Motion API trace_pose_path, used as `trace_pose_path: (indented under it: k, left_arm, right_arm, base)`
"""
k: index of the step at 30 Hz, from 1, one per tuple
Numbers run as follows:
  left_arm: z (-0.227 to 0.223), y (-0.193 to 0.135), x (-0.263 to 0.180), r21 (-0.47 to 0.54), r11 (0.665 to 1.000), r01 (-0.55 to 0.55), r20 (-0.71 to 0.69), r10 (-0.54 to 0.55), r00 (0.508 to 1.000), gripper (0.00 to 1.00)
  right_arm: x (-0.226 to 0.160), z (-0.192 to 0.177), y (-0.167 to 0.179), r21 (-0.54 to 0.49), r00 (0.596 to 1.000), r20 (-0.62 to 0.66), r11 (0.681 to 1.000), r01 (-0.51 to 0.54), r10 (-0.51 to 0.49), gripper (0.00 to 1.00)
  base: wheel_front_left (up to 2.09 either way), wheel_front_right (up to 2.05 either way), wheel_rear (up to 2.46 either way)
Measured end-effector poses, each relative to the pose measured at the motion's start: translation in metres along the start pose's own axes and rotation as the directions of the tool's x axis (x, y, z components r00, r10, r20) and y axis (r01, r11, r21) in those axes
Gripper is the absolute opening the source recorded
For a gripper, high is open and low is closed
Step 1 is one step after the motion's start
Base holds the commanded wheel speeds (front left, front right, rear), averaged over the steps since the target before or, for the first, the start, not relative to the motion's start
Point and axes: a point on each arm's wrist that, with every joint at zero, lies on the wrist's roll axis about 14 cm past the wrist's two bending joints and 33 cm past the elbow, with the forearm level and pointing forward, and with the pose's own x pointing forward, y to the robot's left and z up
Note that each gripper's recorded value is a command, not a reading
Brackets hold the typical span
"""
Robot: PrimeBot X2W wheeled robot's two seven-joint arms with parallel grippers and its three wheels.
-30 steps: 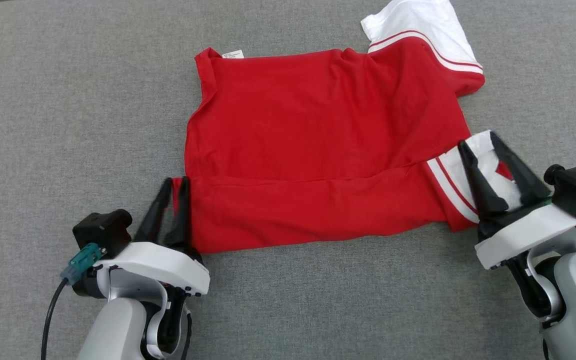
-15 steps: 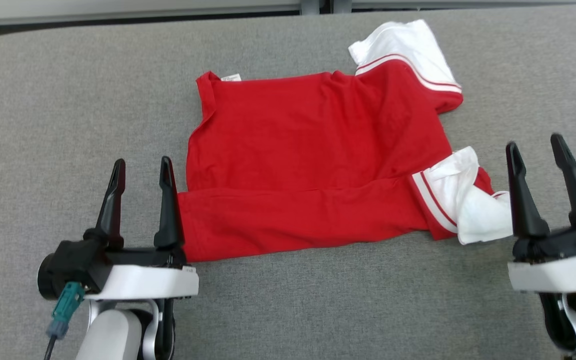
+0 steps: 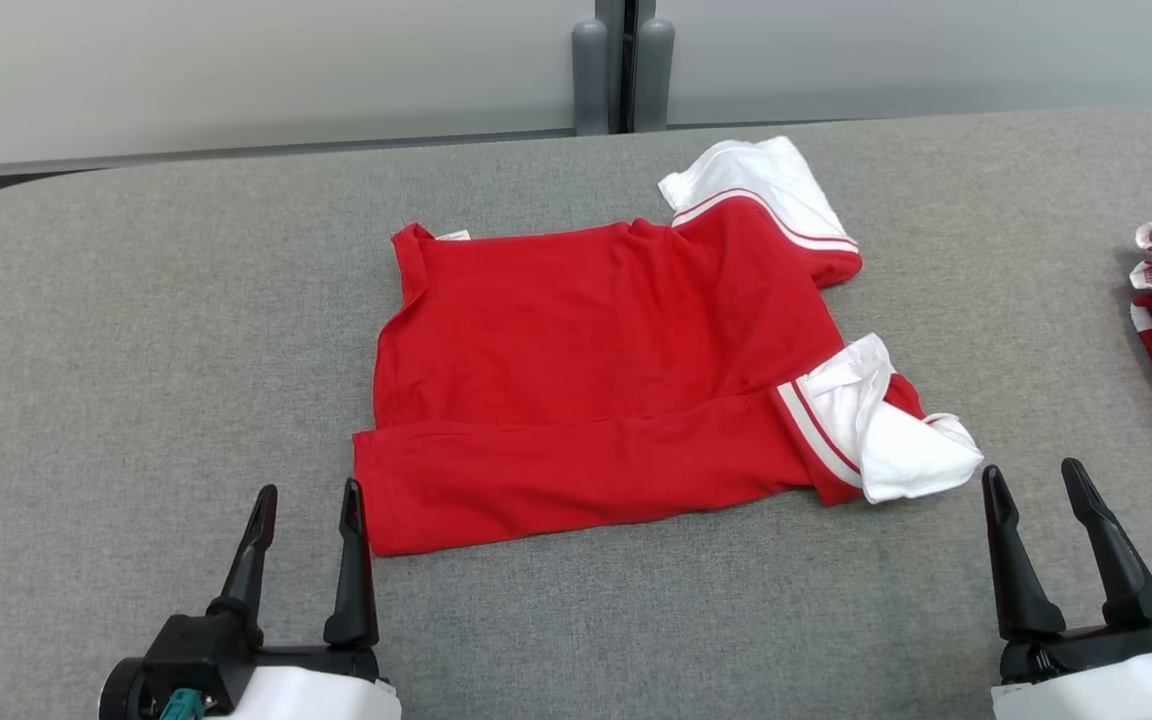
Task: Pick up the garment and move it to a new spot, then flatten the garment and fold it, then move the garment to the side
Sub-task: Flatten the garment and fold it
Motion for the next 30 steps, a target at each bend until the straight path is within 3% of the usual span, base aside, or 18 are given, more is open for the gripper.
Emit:
trace_pose_path:
  k: [17, 24, 30]
  left_arm:
    - [-0.026, 0.001, 0.0, -0.04, 0.999, 0.0, -0.092, -0.004, 0.996, 1.0]
    - [-0.072, -0.002, 0.01, -0.098, 0.995, -0.006, -0.259, -0.019, 0.966, 1.0]
    - [-0.101, -0.004, 0.02, -0.198, 0.979, -0.041, -0.343, -0.031, 0.939, 1.0]
  right_arm:
    - [0.005, -0.006, -0.014, 0.019, 0.999, -0.02, 0.999, 0.04, -0.039, 1.0]
    - [0.029, -0.043, -0.039, 0.025, 0.988, -0.136, 0.997, 0.077, -0.073, 1.0]
    - [0.051, -0.089, -0.029, 0.063, 0.961, -0.275, 0.997, 0.039, -0.02, 1.0]
  base:
    - [0.0, 0.0, 0.0]
    - [0.0, 0.0, 0.0]
    - [0.0, 0.0, 0.0]
